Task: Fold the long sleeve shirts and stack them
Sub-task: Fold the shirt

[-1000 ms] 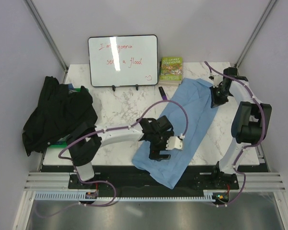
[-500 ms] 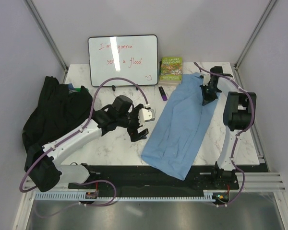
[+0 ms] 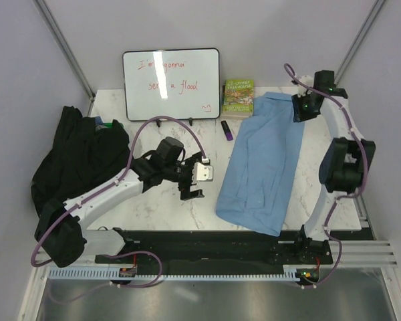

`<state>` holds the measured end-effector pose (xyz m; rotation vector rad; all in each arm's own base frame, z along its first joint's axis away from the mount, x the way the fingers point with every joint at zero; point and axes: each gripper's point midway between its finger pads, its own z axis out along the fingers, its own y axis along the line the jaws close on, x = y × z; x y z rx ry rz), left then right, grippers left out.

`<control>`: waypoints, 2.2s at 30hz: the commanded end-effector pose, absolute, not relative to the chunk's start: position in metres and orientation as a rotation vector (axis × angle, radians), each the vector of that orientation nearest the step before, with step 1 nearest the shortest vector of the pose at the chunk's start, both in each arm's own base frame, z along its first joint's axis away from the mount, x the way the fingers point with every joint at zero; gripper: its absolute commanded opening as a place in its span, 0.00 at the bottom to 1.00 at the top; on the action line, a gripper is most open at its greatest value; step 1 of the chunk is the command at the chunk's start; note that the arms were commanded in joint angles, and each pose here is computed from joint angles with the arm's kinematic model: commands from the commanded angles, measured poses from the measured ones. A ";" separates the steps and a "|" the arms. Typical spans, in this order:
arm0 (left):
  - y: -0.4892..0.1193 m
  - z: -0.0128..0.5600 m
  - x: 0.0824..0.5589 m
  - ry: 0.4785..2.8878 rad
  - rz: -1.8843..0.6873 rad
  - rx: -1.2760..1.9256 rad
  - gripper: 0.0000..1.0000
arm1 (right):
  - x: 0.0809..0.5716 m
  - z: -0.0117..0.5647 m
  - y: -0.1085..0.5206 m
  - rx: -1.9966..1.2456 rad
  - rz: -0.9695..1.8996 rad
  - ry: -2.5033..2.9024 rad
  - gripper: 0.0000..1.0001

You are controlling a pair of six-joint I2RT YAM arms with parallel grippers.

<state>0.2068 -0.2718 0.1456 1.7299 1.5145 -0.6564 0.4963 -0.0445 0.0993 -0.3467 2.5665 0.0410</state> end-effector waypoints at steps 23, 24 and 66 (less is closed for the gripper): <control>-0.319 0.107 0.173 0.838 -0.773 1.997 0.97 | 0.100 0.093 0.073 -2.281 0.583 1.447 0.60; -0.318 0.104 0.172 0.866 -0.794 2.008 0.97 | 0.091 0.084 0.073 -2.342 0.611 1.399 0.59; -0.351 0.032 0.168 0.610 -0.705 2.323 0.17 | 0.109 0.015 0.078 -2.563 0.534 1.245 0.01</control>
